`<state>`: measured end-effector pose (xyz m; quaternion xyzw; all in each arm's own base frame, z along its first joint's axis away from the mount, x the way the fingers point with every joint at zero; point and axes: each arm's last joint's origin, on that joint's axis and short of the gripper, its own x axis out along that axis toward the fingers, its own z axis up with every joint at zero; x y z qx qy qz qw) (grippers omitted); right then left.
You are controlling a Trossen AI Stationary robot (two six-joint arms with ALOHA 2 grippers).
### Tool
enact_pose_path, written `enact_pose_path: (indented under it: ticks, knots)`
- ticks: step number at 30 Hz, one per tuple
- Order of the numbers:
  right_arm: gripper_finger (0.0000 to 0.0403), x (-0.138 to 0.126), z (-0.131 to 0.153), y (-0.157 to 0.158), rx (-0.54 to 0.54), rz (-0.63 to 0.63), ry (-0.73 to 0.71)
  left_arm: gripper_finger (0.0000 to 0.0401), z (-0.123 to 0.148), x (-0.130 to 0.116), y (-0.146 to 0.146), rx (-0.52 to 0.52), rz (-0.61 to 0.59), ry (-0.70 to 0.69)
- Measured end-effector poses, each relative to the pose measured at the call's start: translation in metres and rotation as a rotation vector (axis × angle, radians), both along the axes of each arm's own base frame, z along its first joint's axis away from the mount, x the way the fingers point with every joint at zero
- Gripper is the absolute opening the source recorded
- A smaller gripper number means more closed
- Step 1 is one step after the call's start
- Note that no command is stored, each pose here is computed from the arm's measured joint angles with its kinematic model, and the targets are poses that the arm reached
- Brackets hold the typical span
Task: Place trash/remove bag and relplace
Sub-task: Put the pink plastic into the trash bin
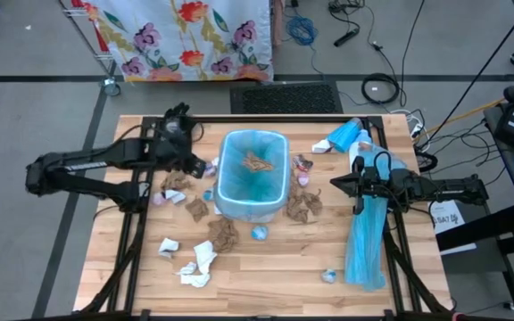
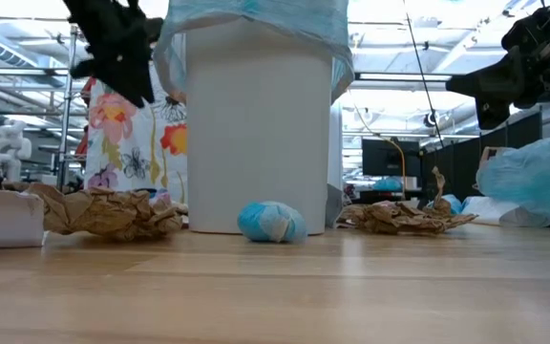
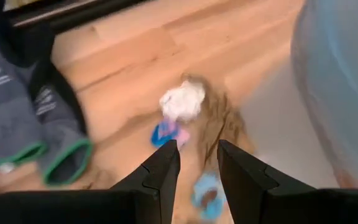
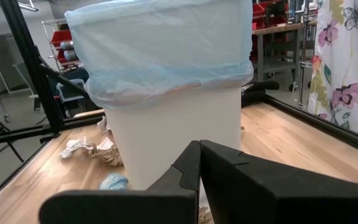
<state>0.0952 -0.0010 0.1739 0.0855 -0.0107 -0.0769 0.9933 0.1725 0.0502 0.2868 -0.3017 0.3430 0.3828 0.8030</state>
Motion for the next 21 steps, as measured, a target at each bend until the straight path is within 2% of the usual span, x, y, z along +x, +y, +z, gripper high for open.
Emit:
enact_pose_path:
  ticks: [11, 21]
  knots:
    - [0.0000, 0.000, 0.000, 0.000, 0.000, 0.000, 0.000, 0.0116, -0.054, 0.007, 0.050, -0.189, -0.037, 0.020]
    - [0.0000, 0.000, 0.000, 0.000, 0.000, 0.000, 0.001, 0.0116, -0.084, 0.023, 0.062, -0.281, -0.132, 0.126]
